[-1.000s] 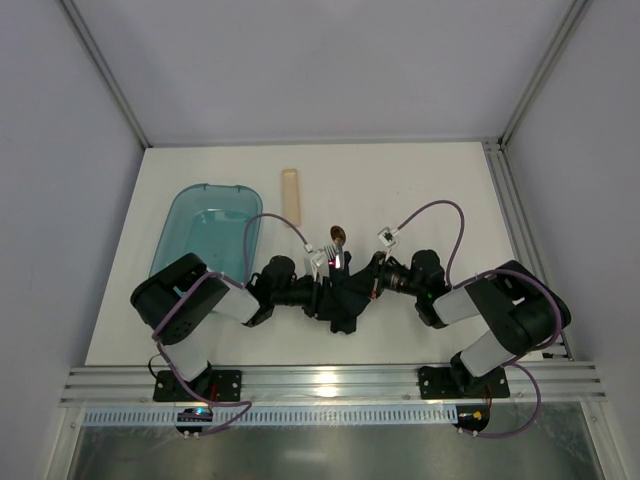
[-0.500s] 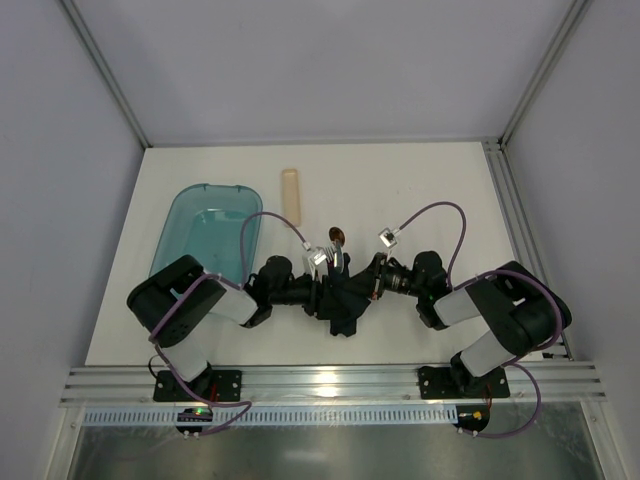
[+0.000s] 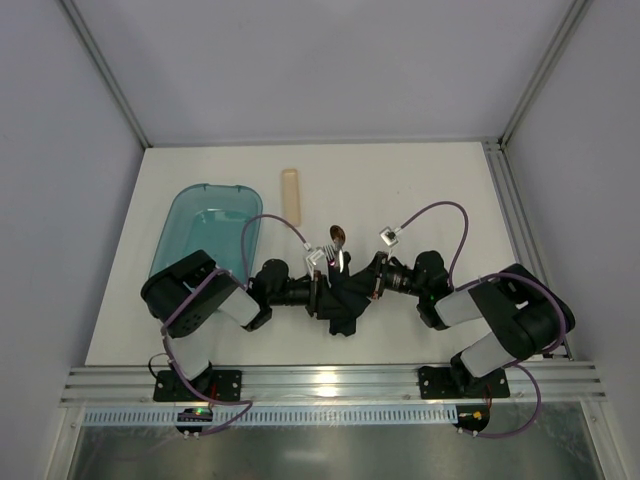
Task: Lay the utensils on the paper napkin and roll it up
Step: Pick up the utensils from the center of the board.
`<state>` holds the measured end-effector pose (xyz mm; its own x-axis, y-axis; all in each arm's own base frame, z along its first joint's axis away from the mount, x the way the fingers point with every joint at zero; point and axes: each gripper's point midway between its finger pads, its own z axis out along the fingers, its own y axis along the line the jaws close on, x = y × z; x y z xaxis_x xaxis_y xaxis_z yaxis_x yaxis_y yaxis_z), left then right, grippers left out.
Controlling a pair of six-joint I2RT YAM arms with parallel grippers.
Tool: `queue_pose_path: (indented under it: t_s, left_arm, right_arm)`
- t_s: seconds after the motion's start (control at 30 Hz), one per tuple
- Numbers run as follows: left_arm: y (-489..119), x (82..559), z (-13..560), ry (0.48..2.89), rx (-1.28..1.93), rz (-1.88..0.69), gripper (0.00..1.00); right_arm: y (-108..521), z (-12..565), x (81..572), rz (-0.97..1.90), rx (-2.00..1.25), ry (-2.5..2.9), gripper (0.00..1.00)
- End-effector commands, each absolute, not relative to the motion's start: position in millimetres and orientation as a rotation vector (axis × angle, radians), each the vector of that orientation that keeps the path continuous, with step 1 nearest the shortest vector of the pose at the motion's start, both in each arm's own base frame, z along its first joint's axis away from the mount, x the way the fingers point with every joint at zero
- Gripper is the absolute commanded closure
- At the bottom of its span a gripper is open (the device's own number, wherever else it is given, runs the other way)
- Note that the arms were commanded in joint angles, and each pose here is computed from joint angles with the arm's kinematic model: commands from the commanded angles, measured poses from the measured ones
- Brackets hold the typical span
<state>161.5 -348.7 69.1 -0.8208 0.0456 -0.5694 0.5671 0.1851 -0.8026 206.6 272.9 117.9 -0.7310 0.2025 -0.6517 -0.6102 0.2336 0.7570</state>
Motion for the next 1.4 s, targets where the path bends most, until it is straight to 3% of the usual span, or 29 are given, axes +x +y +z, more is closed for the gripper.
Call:
queue_pose_path:
  t_s: [0.0, 0.2, 0.4, 0.53, 0.63, 0.7, 0.87, 1.37]
  left_arm:
    - [-351, 162, 94, 1.901, 0.623, -1.711, 0.51]
    - [-350, 161, 100, 1.885, 0.640, -1.706, 0.77]
    - [-350, 160, 106, 1.868, 0.659, -1.708, 0.91]
    - [-350, 161, 110, 1.858, 0.670, -1.693, 1.00]
    - [-349, 164, 110, 1.884, 0.674, -1.661, 1.00]
    - [-351, 168, 116, 1.876, 0.680, -1.643, 1.00]
    - [-350, 175, 112, 1.935, 0.672, -1.576, 1.00]
    - [-354, 187, 140, 1.928, 0.673, -1.512, 1.00]
  right_arm:
    - [275, 171, 208, 1.561, -0.493, 1.564, 0.96]
    - [275, 169, 206, 1.569, -0.496, 1.570, 0.96]
    - [275, 170, 206, 1.577, -0.491, 1.582, 0.96]
    - [274, 159, 213, 1.557, -0.444, 1.698, 0.83]
    - [263, 139, 229, 1.412, -0.330, 1.872, 0.79]
    - [250, 144, 236, 1.268, -0.315, 1.898, 0.68]
    - [208, 139, 239, 0.956, -0.138, 2.109, 0.64]
    - [234, 162, 195, 1.014, -0.093, 2.076, 0.66]
